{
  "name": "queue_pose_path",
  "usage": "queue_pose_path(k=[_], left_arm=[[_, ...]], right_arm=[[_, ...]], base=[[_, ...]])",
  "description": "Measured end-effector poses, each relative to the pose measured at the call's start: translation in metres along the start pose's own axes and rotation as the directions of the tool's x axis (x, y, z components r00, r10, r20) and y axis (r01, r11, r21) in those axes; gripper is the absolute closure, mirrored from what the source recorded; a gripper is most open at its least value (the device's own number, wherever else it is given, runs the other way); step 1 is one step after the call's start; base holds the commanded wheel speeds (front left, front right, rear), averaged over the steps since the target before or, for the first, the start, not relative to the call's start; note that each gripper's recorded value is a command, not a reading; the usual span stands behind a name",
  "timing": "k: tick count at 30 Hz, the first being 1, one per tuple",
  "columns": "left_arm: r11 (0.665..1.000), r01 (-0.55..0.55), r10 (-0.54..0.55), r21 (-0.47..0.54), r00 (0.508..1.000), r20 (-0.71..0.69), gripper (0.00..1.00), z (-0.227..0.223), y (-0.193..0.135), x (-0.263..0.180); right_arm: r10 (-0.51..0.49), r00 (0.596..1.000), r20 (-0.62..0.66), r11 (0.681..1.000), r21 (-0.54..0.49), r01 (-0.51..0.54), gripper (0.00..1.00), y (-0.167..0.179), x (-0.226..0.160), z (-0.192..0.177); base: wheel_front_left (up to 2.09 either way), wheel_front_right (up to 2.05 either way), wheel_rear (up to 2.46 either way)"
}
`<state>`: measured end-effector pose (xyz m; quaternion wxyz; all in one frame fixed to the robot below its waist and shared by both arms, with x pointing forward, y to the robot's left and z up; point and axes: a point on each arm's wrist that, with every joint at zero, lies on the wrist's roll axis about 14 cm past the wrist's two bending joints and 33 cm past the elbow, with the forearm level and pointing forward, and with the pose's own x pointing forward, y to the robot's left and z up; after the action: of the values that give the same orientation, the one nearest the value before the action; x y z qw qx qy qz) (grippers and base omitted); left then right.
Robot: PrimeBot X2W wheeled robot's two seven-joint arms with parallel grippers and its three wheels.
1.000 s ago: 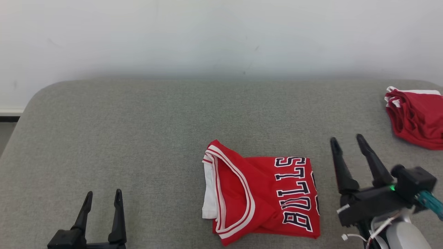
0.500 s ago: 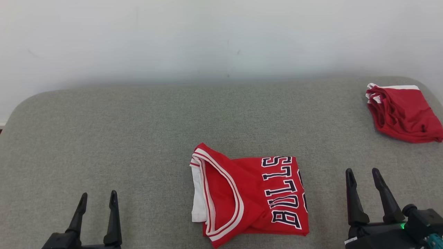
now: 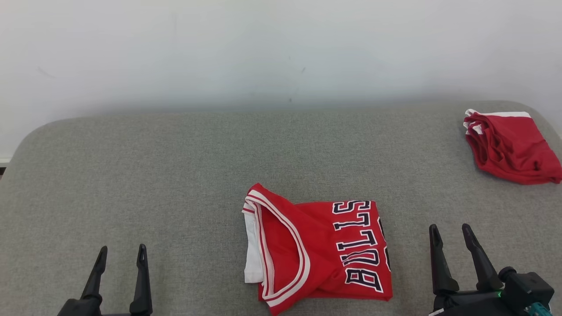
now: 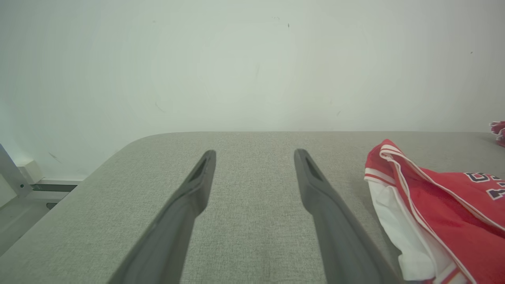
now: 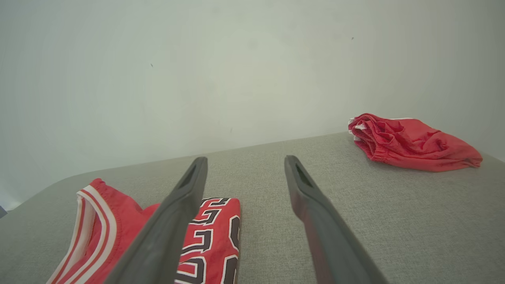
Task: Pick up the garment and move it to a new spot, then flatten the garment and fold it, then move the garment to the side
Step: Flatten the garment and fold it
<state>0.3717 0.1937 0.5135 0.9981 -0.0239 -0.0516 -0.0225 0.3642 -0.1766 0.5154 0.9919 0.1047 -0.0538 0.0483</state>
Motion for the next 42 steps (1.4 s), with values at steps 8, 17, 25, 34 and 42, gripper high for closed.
queue_pose_path(k=[8, 17, 25, 34, 42], left_arm=[[1.0, 0.018, -0.018, 0.014, 1.0, -0.015, 0.0, -0.004, -0.005, -0.005], [0.975, 0.215, -0.22, -0.05, 0.967, -0.128, 0.0, -0.041, -0.072, -0.019], [0.922, 0.361, -0.385, -0.138, 0.89, -0.245, 0.0, -0.078, -0.127, -0.046], [0.878, 0.424, -0.476, -0.222, 0.819, -0.319, 0.0, -0.103, -0.16, -0.058], [0.868, 0.429, -0.493, -0.248, 0.804, -0.333, 0.0, -0.109, -0.168, -0.047]], right_arm=[[-0.003, 1.0, 0.008, 1.0, 0.007, 0.003, 0.0, 0.001, 0.0, 0.002], [-0.022, 1.0, 0.008, 1.0, 0.002, 0.022, 0.0, -0.005, -0.004, 0.003], [-0.039, 0.999, 0.0, 0.999, -0.006, 0.039, 0.0, -0.012, -0.007, 0.001], [-0.07, 0.997, -0.01, 0.997, -0.01, 0.07, 0.0, -0.022, -0.012, -0.002], [-0.097, 0.995, -0.017, 0.995, -0.018, 0.097, 0.0, -0.031, -0.017, -0.003]], base=[[0.0, 0.0, 0.0], [0.0, 0.0, 0.0], [0.0, 0.0, 0.0], [0.0, 0.0, 0.0], [0.0, 0.0, 0.0]])
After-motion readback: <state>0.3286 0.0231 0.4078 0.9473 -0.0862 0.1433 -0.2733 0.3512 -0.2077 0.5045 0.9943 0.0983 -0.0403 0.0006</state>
